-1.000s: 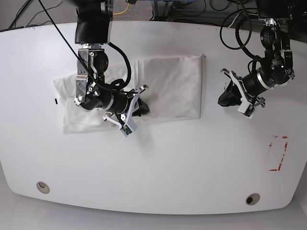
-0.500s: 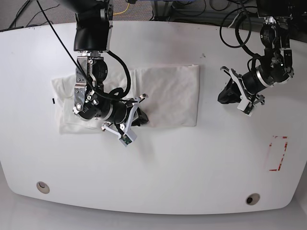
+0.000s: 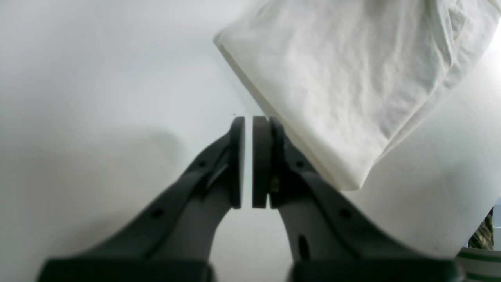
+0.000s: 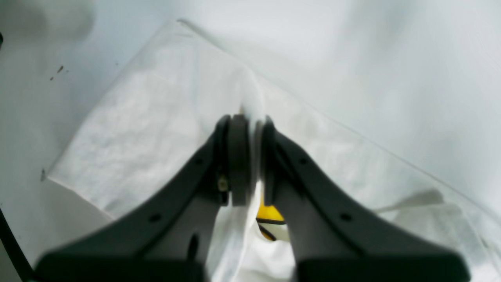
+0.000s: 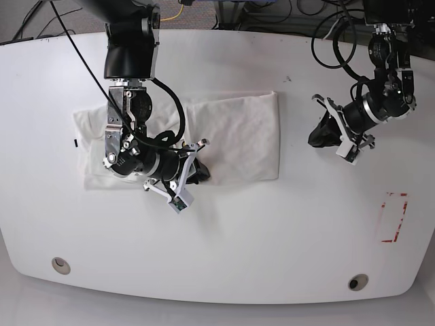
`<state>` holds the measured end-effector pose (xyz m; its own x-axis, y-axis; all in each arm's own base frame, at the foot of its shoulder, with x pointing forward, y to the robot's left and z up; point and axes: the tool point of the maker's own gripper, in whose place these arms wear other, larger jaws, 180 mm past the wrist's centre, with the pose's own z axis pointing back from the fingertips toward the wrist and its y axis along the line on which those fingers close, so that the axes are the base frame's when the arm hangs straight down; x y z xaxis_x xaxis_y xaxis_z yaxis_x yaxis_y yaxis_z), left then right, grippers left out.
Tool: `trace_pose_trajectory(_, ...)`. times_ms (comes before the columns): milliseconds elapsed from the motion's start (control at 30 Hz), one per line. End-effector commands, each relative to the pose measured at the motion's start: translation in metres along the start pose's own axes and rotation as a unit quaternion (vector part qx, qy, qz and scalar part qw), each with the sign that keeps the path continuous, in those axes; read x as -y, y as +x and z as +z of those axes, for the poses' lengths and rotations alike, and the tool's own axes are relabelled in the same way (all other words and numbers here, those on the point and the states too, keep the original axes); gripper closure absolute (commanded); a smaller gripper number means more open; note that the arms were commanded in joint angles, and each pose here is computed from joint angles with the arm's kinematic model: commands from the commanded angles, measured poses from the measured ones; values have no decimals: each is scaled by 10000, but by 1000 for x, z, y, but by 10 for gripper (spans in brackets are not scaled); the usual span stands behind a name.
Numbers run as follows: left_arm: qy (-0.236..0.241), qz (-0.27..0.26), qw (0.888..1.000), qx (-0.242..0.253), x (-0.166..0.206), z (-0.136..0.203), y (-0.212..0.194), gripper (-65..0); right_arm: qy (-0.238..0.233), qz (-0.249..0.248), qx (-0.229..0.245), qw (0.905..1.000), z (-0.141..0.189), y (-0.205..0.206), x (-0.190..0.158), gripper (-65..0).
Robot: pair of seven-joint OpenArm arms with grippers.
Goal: Layout the t-shirt on the table in an organized manner, then fold the t-shirt properly
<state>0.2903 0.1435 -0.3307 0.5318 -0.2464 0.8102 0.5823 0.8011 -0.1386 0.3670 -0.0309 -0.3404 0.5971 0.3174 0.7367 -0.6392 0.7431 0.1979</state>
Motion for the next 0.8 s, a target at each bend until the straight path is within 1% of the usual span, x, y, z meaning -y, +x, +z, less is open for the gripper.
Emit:
trace_pose_trajectory(0, -6, -108, 9996, 260, -1, 4, 16, -18, -16, 76, 291, 9995, 5, 18, 3, -75)
trace_pose_trajectory(33, -13, -110, 9996, 258, -1, 4, 16, -18, -2, 49, 256, 9997, 5, 14, 2, -103)
trace_pose_trajectory(100, -13, -110, 9996, 258, -1, 4, 16, -18, 1, 11, 220, 9998, 4, 8, 1, -181)
trace_pose_trajectory(167, -20, -112, 9996, 255, 0, 3, 16, -18, 6, -12, 253, 9997, 4, 7, 1, -295)
trace_pose_trajectory(200, -20, -112, 9996, 255, 0, 3, 16, -18, 7, -24, 255, 9997, 4, 5, 0, -327)
trace_pose_trajectory(233, -20, -112, 9996, 255, 0, 3, 16, -18, 28, -65, 234, 9997, 3, 0, -2, -403)
trace_pose_trajectory(300, -28, -113, 9996, 263, 0, 3, 17, -18, 4, -71, 255, 9996, 4, -3, 0, -495)
trace_pose_trajectory(333, -28, -116, 9995, 280, 0, 3, 18, -18, -1, -58, 300, 9995, 5, -2, 1, -552)
trace_pose_trajectory(400, -45, -113, 9994, 313, 2, 2, 20, -18, -29, -15, 341, 9994, 8, 0, 3, -639)
trace_pose_trajectory(433, -67, -76, 9994, 345, 4, 0, 21, -18, -79, 51, 382, 9992, 13, 4, 5, -650)
trace_pose_trajectory(567, -117, 19, 9983, 570, 10, -7, 33, -18, -345, 342, 619, 9969, 33, 21, 11, -650)
trace_pose_trajectory(700, -175, 127, 9962, 848, 15, -16, 50, -19, -623, 747, 824, 9918, 57, 34, 9, -650)
trace_pose_trajectory(767, -242, 269, 9942, 1011, 18, -25, 59, -38, -698, 871, 867, 9900, 66, 35, 6, -650)
